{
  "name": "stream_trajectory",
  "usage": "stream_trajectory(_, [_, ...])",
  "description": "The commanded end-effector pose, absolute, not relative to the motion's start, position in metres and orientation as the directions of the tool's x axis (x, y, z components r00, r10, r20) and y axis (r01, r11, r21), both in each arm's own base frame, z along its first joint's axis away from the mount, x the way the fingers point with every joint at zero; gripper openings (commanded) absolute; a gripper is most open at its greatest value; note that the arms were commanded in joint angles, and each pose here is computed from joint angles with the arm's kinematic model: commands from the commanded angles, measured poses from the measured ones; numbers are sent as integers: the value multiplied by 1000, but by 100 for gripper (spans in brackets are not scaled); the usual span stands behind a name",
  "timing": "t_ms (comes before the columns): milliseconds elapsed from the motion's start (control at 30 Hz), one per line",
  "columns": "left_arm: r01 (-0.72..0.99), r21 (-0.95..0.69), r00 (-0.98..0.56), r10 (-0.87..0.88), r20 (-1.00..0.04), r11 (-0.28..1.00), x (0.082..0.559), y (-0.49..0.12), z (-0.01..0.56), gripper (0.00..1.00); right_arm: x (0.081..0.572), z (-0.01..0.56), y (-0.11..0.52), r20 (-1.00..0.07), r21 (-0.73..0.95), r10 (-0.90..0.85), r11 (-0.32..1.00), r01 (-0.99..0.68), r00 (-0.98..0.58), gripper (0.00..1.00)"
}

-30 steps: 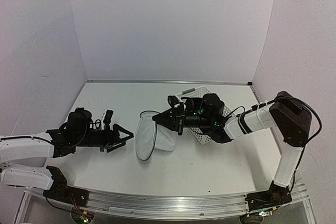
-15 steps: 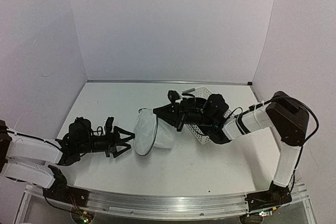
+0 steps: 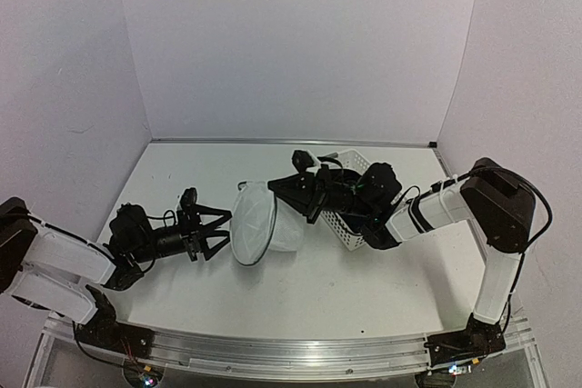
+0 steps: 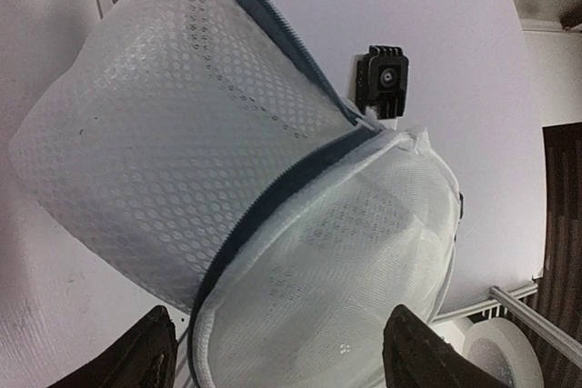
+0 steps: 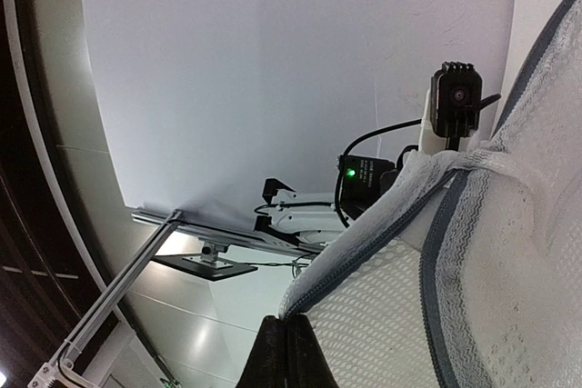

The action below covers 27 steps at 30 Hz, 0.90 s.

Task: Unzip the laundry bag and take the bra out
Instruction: Pass from the right arm to the left

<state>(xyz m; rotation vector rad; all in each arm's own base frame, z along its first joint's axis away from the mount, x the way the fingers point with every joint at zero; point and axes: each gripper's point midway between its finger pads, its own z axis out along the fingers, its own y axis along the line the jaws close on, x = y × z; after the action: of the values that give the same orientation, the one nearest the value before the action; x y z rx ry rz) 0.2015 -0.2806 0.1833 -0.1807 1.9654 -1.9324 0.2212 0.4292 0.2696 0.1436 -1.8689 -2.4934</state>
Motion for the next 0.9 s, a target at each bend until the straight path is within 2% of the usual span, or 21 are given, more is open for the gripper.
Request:
stream_trajectory(0, [266,-960,-919,-324,-227,-83,191,-282,221,78,217,309,424,-156,912,-61,-393,-120,-986,0])
stream_trajectory(200, [324,-935,-924,-261,-280,-143,182,-290,239,76,216,323,424,-187,897,-65,-419,-143,-980,0])
stream_trajectory(600, [416,-868,-897,-278,-343,-271,165,-278,271,64,208,332,415,-218,868,-63,-468,-164,-974,0])
stream_trajectory(733, [435,-849,-890,-287,-355,-300,160,-274,279,54,207,322,412,-207,876,-56,-456,-160,-977,0])
stream_trajectory(867, [437,-846,-889,-293,-353,-307,159,-271,281,37,205,305,410,-200,890,-50,-428,-160,-979,0])
